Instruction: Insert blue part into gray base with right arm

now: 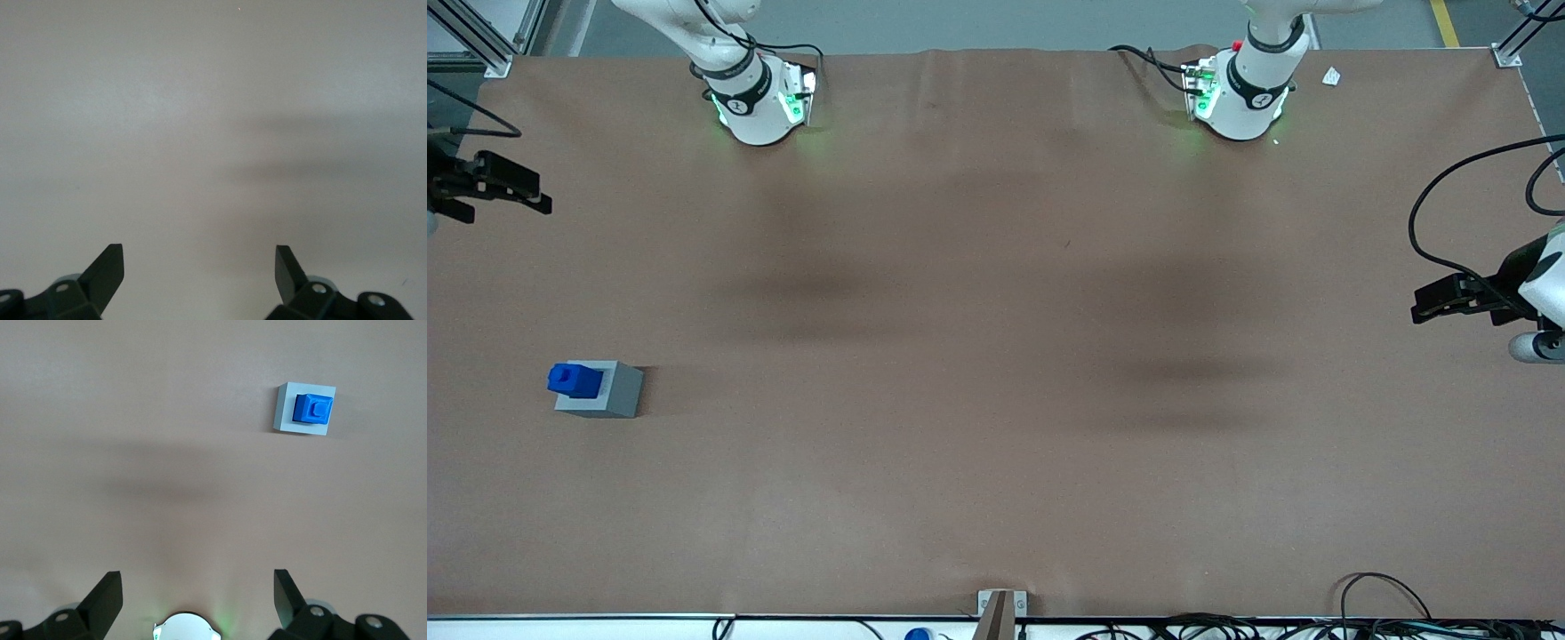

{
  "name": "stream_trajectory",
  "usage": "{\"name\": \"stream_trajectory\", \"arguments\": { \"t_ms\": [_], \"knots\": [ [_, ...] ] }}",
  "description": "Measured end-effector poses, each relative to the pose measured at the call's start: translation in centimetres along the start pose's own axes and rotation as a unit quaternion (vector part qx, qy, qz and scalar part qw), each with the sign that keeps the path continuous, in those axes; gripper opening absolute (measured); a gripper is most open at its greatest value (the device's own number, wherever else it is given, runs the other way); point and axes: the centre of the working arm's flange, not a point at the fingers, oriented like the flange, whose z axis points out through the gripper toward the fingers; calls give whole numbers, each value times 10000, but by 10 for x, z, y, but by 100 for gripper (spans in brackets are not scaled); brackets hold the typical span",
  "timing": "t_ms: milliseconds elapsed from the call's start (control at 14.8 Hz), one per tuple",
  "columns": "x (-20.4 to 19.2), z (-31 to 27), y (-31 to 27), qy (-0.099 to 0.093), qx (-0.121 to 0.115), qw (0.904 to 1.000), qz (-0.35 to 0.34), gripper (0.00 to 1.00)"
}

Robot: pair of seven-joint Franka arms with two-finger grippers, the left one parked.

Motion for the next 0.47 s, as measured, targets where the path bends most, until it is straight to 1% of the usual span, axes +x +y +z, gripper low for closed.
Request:
{"name": "stream_trajectory", "arguments": {
  "t_ms": [270,473],
  "knots": [
    [-22,3,-7,102,12,9999,-15,100],
    [-35,4,-21,131,-6,9998,-122,100]
  ]
}}
